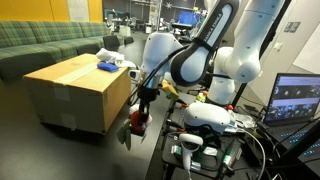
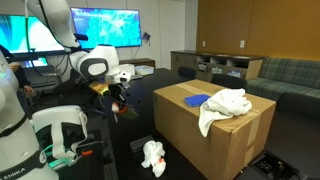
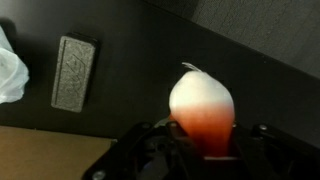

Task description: Remove the brown moose, white plastic, toy vegetable, put them on the table and put the white cloth, blue sponge and black whiteboard eraser on the box

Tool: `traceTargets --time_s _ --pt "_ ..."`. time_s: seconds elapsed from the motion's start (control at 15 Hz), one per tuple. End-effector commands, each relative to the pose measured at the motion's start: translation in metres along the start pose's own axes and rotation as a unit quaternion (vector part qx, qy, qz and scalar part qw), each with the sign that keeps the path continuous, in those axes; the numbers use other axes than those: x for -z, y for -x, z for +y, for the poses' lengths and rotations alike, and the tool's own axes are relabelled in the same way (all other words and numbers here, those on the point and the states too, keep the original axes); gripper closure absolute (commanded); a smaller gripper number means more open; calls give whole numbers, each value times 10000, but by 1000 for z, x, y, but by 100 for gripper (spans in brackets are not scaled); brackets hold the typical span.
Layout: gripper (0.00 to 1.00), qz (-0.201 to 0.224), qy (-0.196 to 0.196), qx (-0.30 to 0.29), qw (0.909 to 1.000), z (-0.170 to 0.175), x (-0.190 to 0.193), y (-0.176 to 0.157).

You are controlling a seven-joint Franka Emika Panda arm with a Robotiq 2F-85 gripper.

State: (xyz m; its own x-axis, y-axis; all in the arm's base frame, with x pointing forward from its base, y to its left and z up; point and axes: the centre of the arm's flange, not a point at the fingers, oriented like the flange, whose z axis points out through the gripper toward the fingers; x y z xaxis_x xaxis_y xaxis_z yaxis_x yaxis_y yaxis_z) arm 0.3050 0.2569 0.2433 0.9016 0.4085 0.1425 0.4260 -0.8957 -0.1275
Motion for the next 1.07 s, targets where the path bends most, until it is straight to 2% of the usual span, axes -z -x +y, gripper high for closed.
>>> traceTargets --time_s 0.0,0.27,0.73,0.8,0.87,1.0 --pt "95 130 163 -181 9996 -22 -60 -26" --pt "95 207 108 -302 9993 -22 -88 -41" --pt "93 389 -49 -457 9982 -39 -108 -80" --pt "68 399 -37 -473 9981 -40 -111 -83" --pt "55 407 -31 -485 9980 -40 -112 -86" --pt "42 394 -5 -487 9980 -36 -113 -89"
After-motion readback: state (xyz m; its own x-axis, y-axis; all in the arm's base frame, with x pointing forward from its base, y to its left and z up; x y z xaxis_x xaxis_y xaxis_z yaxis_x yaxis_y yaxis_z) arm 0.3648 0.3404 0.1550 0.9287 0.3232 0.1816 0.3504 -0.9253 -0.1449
